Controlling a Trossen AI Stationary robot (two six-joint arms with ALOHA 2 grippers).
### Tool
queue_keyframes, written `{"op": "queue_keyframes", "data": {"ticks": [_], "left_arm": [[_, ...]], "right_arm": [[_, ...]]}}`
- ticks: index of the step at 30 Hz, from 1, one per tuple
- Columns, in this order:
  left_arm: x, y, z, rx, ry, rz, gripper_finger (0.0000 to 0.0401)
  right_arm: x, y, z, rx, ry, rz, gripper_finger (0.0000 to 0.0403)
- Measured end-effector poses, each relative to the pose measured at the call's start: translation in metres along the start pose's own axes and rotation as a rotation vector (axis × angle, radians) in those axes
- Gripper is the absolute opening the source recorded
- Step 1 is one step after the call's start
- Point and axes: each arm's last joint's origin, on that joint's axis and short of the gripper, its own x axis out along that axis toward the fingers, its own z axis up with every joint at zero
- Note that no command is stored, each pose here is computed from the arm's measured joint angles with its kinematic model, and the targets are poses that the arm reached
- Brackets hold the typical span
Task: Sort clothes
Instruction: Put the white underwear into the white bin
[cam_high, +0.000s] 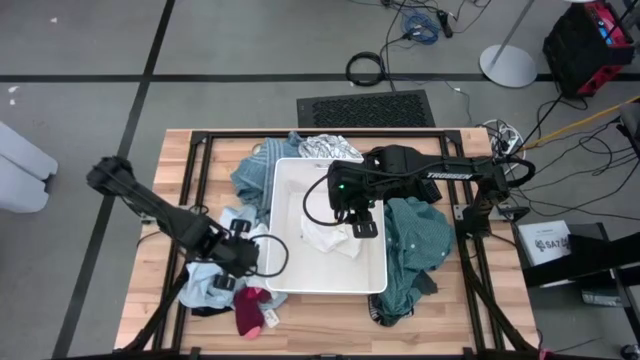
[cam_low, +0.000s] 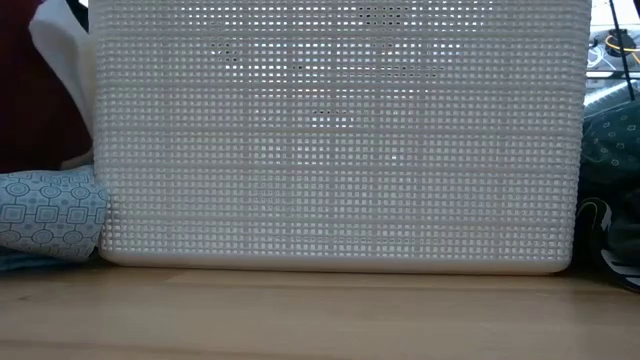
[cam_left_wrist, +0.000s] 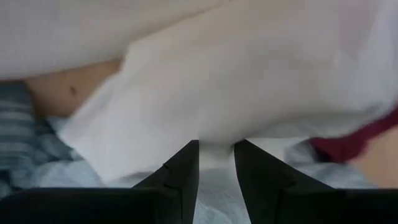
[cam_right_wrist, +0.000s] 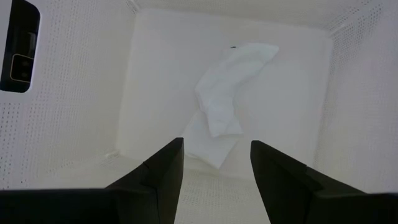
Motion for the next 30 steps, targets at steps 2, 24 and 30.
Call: {"op": "queue_keyframes", "data": {"ticks": [2,24,30], "left_arm": [[0.004,-0.001,0.002,0.030,0.013,0.006,0.0111],[-0.029,0.011,-0.007,0.041,-0.051,0.136,0.0004],[-0.061,0.022,-0.017,-0.030,-0.208,0.206,0.0002]], "right_arm": [[0.000,0.000,0.000,-0.001,0.000,0.000,0.0176],[0.000,0.000,0.003,0.006,-0.026,-0.002,0.0176],[0.000,0.000,0.009,0.002,-0.093,0.017,0.0176]]}}
